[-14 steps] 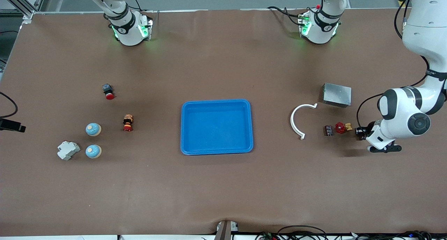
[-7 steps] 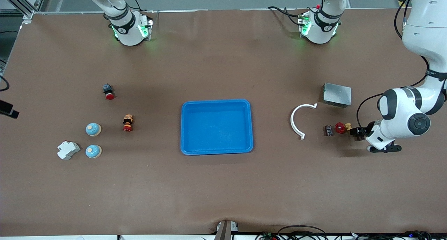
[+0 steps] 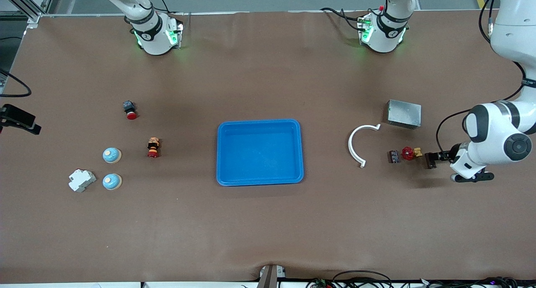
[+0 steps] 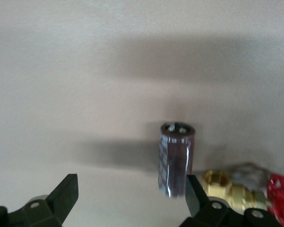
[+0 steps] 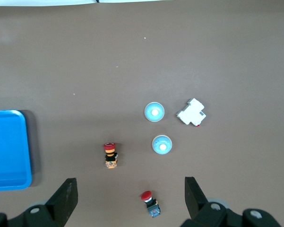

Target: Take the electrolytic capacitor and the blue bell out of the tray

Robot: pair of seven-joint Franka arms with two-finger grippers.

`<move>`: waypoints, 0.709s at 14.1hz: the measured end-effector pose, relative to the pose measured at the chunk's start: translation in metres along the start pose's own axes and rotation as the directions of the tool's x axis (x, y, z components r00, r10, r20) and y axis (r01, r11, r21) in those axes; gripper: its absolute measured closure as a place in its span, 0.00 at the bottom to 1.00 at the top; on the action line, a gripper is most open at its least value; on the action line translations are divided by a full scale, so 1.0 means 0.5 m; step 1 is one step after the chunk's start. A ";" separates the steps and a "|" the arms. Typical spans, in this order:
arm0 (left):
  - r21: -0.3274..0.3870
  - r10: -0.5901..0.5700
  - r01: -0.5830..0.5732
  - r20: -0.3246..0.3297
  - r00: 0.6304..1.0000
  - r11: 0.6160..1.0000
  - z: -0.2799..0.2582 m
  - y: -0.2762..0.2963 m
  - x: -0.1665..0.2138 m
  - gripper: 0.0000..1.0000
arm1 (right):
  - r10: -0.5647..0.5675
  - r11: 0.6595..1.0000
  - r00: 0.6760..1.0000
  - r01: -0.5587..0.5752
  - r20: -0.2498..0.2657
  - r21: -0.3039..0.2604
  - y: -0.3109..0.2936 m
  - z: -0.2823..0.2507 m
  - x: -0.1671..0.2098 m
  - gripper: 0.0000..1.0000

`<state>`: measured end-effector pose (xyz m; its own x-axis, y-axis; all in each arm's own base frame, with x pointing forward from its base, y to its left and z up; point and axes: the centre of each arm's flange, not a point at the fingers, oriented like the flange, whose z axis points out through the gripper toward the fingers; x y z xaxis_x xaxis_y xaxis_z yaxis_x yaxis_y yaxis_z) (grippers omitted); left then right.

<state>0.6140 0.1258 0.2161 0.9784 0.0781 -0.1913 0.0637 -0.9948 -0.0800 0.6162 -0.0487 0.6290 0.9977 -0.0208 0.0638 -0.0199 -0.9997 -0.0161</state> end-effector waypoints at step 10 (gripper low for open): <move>0.015 -0.003 0.002 0.071 0.997 1.000 -0.196 0.002 -0.086 0.00 | -0.014 1.000 0.997 0.014 0.075 -0.005 -0.040 -0.030 -0.062 0.00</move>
<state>0.5915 0.1148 0.3199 0.9618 0.0854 -0.2600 0.0626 -0.9935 -0.0949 0.5848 -0.0285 0.6421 0.9999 -0.0057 -0.0110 -0.0058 -0.9999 -0.0104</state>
